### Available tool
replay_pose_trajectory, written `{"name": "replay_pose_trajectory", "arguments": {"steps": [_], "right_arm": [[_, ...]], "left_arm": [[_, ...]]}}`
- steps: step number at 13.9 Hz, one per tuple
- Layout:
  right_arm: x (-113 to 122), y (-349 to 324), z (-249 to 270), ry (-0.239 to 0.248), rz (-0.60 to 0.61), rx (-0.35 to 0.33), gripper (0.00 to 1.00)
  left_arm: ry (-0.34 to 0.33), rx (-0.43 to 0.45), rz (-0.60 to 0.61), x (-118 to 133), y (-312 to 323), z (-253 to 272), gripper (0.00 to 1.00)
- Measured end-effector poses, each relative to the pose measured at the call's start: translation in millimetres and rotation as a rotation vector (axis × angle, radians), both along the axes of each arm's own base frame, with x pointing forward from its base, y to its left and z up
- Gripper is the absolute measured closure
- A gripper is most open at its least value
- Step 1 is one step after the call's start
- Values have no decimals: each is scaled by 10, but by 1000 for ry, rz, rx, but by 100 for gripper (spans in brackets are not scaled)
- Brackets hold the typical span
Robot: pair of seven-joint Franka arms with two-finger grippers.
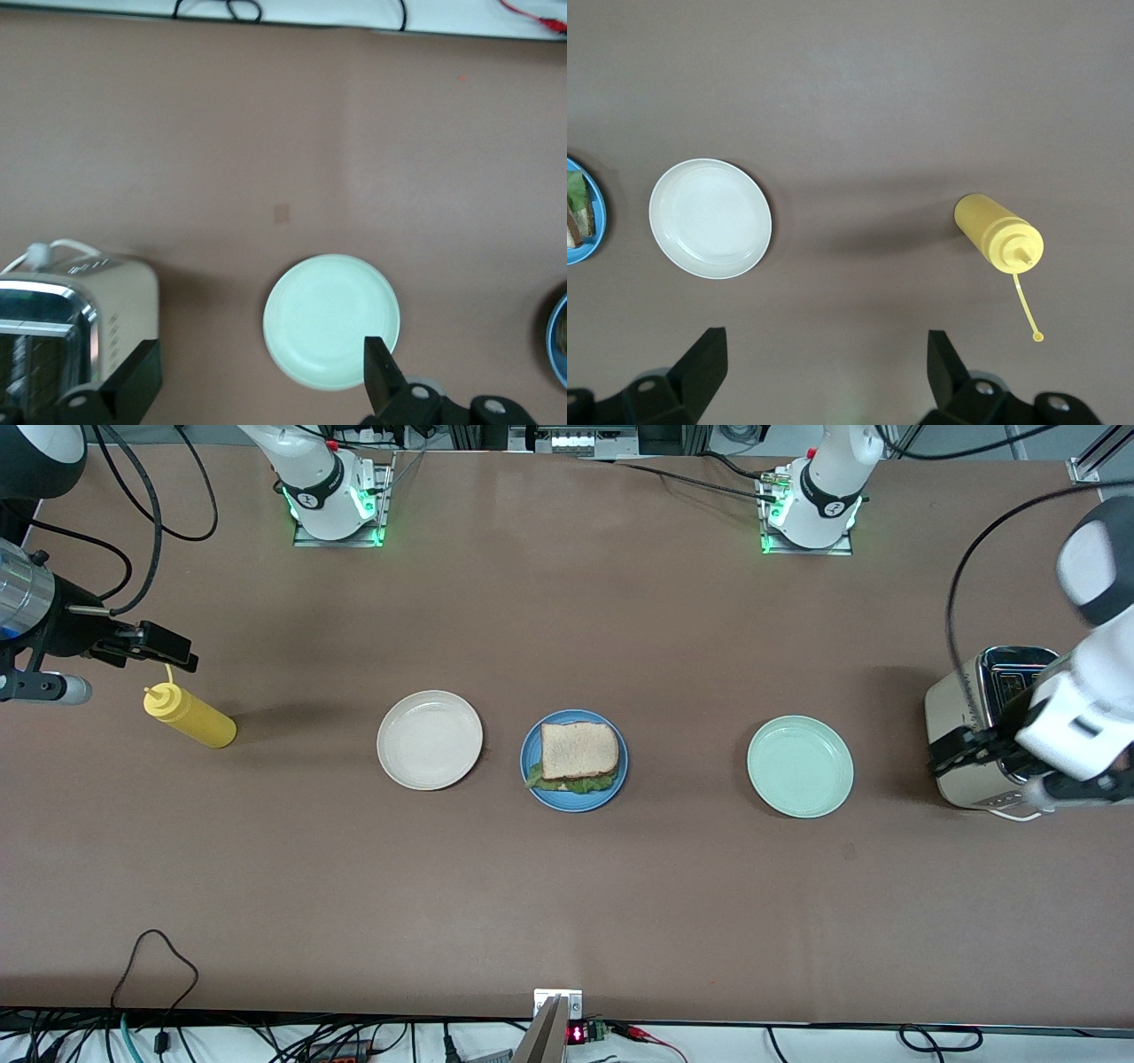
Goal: Make sandwich in blue plate with both arms
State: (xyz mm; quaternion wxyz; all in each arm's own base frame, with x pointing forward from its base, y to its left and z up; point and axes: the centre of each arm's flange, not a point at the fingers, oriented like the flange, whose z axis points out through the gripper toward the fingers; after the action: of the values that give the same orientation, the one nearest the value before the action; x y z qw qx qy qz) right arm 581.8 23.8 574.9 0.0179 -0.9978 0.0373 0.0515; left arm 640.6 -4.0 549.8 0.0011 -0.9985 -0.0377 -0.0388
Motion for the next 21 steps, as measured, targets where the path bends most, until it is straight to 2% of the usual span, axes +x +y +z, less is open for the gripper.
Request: {"name": "replay_pose_trajectory", "arguments": {"steps": [3, 5, 11, 17, 21], "right_arm": [[0, -3, 0, 0, 0, 0, 0], [0, -9, 0, 0, -1, 0, 0], [0, -12, 0, 0, -2, 0, 0], [0, -17, 0, 0, -3, 0, 0], [0, -20, 0, 0, -3, 0, 0]], "left_arm": [[57, -3, 4, -308, 68, 326, 0], [68, -7, 4, -464, 73, 442, 0], [103, -25, -9, -580, 50, 317, 0], [122, -2, -15, -1053, -43, 323, 0], [116, 2, -36, -1119, -36, 324, 0]]}}
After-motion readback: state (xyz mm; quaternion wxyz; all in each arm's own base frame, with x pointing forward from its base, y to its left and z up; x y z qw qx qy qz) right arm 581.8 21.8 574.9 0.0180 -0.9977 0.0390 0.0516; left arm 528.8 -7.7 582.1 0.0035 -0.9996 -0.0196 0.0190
